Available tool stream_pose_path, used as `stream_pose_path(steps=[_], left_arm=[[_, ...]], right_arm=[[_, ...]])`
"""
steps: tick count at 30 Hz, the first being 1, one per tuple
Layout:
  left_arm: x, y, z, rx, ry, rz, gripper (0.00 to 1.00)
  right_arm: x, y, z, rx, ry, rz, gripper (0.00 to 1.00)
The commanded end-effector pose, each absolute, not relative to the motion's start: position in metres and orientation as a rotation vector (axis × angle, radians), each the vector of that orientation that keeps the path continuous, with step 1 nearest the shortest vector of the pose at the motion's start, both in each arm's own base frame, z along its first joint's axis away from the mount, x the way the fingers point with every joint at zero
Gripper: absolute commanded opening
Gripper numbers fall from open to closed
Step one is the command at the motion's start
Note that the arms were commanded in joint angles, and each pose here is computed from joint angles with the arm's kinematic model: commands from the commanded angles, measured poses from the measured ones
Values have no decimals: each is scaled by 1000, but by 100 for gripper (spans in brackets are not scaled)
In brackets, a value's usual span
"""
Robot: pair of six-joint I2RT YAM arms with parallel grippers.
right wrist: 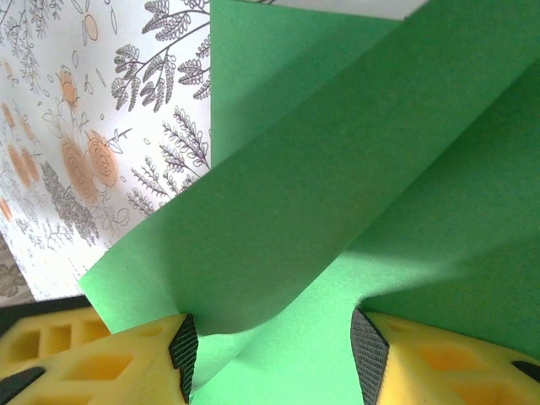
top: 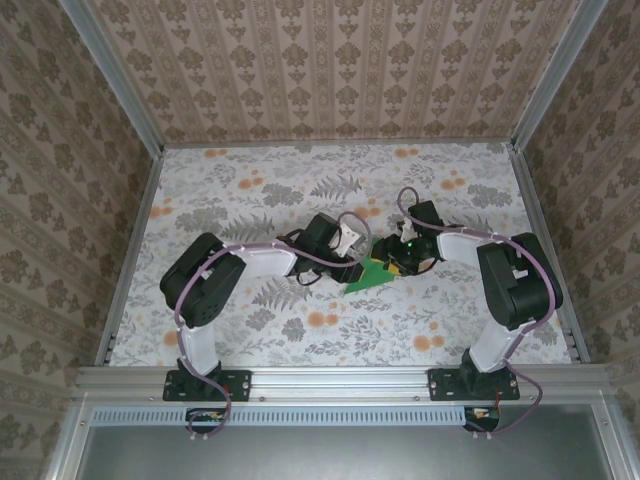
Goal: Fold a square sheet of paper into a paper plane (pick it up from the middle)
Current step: Fourth fold the wing at the center of the table.
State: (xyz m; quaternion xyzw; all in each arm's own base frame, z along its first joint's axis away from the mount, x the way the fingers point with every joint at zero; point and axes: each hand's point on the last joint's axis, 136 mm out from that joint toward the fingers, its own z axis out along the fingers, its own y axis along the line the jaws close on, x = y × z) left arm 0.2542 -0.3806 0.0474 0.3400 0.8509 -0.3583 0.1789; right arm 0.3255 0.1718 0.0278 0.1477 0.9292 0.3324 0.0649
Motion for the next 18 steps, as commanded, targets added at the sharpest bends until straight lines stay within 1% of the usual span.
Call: stream_pose_path(steps=[1, 7, 13, 15, 18], left_arm=[[259, -380, 62, 904, 2380, -1059, 33], [265, -378, 69, 832, 2388, -1067, 36], [279, -371, 87, 662, 2380, -1039, 36], [280, -372, 91, 613, 2376, -1067, 35], [277, -380, 92, 594, 2370, -1149, 30]], right_arm=[[319, 163, 13, 470, 2877, 897, 56], [317, 159, 7, 491, 2910, 833, 57], [312, 152, -4, 522, 2969, 716, 56], [309, 149, -9, 537, 2994, 660, 54], [306, 143, -16, 558, 3016, 584, 53]])
